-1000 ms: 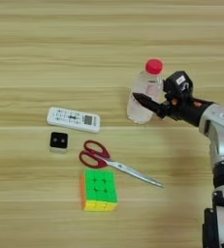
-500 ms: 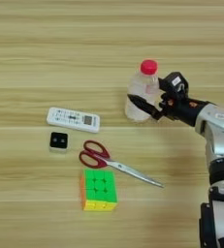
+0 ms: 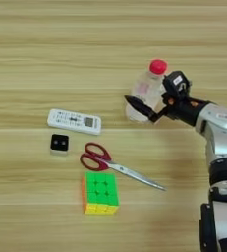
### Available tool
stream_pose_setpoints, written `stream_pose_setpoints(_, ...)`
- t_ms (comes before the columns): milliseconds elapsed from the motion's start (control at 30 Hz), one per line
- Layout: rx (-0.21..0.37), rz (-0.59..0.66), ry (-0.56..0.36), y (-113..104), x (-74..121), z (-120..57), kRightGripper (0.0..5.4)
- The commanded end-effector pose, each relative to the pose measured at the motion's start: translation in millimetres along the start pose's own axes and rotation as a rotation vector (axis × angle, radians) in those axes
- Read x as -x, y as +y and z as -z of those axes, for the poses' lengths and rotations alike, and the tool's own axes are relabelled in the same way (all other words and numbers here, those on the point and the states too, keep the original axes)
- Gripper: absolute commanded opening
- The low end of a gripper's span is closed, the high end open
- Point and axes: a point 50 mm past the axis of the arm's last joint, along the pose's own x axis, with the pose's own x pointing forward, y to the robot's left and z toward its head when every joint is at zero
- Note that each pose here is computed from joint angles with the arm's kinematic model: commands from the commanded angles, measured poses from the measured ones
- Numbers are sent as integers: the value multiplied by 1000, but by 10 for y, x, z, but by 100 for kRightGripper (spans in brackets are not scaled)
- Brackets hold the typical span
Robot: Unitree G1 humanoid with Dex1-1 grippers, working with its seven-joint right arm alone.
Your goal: Move the objects on the table
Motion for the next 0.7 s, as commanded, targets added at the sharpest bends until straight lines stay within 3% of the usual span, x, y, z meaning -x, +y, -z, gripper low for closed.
stream_pose_setpoints(33, 151, 86, -155, -244, 9, -554, 536)
stream_pose_setpoints(700, 211, 175, -311, -333, 58, -872, 536)
